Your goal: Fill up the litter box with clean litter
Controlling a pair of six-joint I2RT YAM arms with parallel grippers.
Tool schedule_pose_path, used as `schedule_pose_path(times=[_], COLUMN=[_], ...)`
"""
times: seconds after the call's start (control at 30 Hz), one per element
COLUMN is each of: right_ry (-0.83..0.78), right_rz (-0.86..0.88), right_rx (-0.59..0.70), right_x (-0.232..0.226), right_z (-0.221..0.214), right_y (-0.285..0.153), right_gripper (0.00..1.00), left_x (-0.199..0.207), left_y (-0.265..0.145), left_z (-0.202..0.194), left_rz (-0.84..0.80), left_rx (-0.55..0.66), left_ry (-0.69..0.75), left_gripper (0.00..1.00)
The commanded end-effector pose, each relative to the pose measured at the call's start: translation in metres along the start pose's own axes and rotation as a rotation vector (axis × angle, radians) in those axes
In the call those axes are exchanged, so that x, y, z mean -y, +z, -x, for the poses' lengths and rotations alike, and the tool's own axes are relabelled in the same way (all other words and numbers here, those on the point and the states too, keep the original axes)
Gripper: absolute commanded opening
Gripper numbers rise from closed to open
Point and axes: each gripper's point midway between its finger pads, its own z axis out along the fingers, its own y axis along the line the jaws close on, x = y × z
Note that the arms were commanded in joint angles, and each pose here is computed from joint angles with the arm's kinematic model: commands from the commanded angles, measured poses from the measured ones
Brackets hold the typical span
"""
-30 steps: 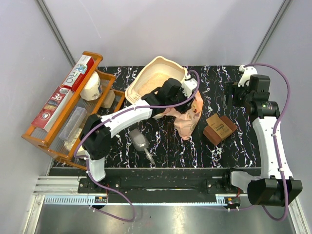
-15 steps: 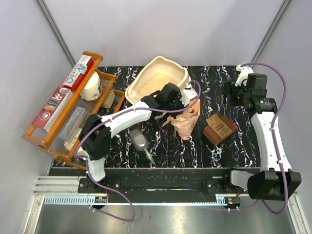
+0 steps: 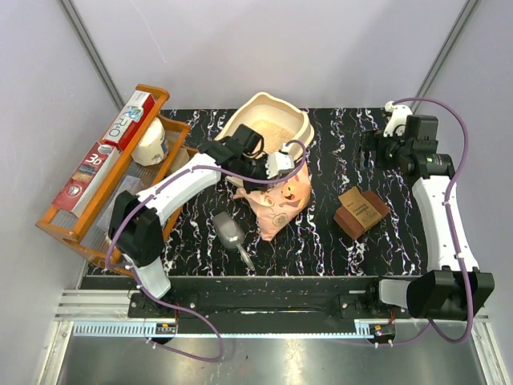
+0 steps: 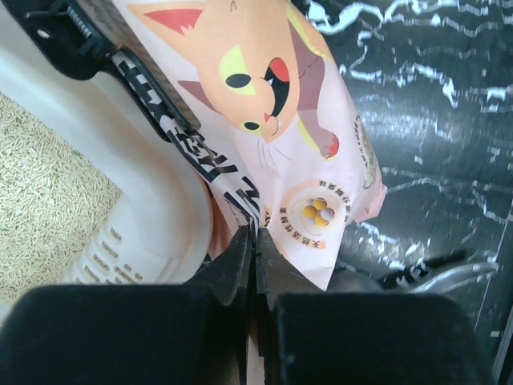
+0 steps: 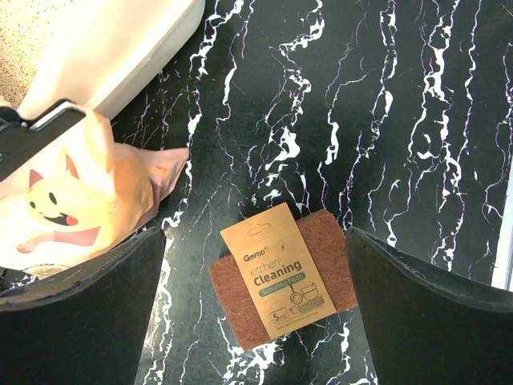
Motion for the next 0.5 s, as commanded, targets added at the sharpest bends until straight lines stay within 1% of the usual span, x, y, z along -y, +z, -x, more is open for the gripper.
schedule_pose_path(times=[0.0,0.07,0.1,0.17,0.2,0.23,0.33,0.43,0.47], right_ry=[-0.031,-0.040,-0.060,-0.089,-0.125,-0.139,-0.190,-0.239,-0.256], right_rz=[0.042,0.064,0.081,0.162,0.197,0.279,0.417,0.485,0.498], right_rx=[0.050,0.046,0.045,0.041,0.043,0.040,0.038,0.027,0.025], right_x=[-0.008,-0.010,-0.013,-0.026,-0.031,-0.044,-0.066,-0.079,-0.080], right_z=[0.023,0.024,0.024,0.022,0.021,0.019,0.013,0.008,0.007], right_y=[-0.004,-0.003,-0.003,-0.005,-0.007,-0.010,-0.016,-0.015,-0.014], right_gripper=[0.98,0.98,0.98,0.98,0.98,0.98,0.99,0.99,0.99], left_x=[-0.003,-0.008,-0.014,-0.017,-0.021,-0.025,-0.036,-0.043,-0.042], left_y=[-0.040,-0.047,-0.051,-0.061,-0.065,-0.069,-0.071,-0.072,-0.073], left_z=[-0.015,-0.019,-0.021,-0.022,-0.023,-0.019,-0.021,-0.020,-0.017], left_rz=[-0.073,-0.077,-0.063,-0.044,-0.035,0.001,0.071,0.106,0.106], left_rx=[-0.040,-0.060,-0.064,-0.063,-0.057,-0.039,-0.040,-0.042,-0.026], left_ry=[0.128,0.149,0.184,0.251,0.308,0.346,0.433,0.462,0.445], left_gripper=[0.00,0.00,0.00,0.00,0.00,0.00,0.00,0.00,0.00])
